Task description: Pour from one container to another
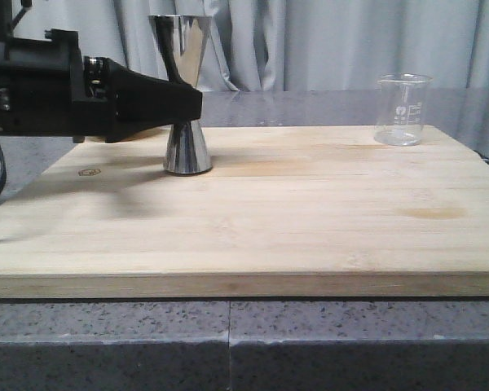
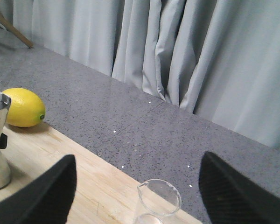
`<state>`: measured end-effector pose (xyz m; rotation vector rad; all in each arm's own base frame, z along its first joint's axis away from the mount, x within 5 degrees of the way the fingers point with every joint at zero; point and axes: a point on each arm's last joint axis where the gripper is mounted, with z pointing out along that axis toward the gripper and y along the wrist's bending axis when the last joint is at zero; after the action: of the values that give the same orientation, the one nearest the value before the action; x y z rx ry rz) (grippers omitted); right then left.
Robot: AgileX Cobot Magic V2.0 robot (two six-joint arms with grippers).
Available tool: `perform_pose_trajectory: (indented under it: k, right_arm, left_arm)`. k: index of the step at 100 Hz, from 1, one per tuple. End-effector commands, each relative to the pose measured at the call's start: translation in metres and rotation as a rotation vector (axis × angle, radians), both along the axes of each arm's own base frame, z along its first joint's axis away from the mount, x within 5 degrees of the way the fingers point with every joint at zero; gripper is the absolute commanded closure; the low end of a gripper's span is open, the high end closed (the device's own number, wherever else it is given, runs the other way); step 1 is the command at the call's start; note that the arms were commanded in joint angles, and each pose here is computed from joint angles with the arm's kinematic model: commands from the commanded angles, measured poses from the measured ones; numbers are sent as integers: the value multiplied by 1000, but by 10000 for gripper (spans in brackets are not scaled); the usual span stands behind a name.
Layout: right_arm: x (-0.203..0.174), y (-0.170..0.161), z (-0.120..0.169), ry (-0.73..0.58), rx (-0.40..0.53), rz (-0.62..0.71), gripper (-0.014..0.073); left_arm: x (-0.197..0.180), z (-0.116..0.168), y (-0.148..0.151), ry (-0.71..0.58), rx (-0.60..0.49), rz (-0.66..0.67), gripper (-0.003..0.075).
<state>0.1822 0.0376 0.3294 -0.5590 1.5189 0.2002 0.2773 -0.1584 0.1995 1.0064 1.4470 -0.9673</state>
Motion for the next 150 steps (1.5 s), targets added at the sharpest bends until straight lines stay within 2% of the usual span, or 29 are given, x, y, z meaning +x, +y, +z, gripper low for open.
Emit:
perform_pose_trajectory:
  k: [1,63,82,132,140,150]
  right_arm:
    - [-3,1,13,-50,32,13,127]
    - [-3,1,13,-50,32,13,127]
    - [-3,1,13,-50,32,13,127]
    - [-3,1,13,-50,32,14,127]
    - [-3,1,13,-50,32,14,127]
    - [-3,1,13,-50,32,14,127]
  left_arm:
    - [-3,26,-1,-69,-178,-60,738]
    - [-3,25,-1,-77,-183,-68,738]
    - [-3,21,-1,-70,-139,-66,738]
    - [-3,21,-2,-71,-135,-72,737]
    - [-3,21,-2,-71,-135,-72,720]
    - [-3,21,-2,-71,-135,-72,650]
